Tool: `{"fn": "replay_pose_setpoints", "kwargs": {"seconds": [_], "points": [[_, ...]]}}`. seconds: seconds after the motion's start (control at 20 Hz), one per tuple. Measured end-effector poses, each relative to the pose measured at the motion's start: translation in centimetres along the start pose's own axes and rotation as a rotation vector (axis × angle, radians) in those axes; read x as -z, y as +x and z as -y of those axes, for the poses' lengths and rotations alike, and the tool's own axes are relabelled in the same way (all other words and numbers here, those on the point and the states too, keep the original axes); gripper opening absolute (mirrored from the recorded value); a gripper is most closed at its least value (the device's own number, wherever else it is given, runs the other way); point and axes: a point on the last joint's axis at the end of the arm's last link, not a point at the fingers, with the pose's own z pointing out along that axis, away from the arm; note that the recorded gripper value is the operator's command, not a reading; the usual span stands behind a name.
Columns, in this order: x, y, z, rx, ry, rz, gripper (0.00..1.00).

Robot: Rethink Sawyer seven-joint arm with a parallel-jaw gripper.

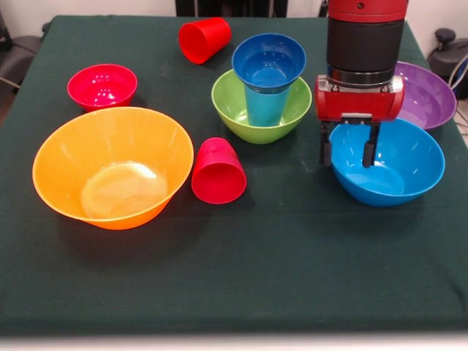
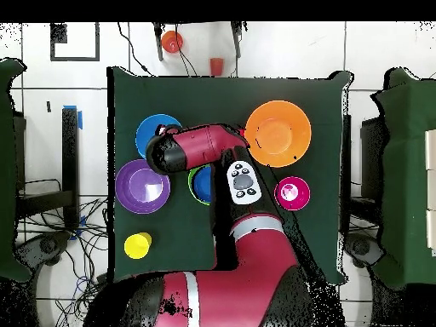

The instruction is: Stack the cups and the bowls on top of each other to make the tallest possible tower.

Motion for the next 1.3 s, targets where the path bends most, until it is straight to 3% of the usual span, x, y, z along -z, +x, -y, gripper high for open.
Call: {"fn": "replay_pose_setpoints", "kwargs": {"seconds": [0.75, 1.3], "points": [[0.1, 0.1, -0.4, 0.008, -0.001, 0.002, 1.00], [-0.8, 1.4, -2.4, 0.049, -0.023, 0.023, 1.00]]}}
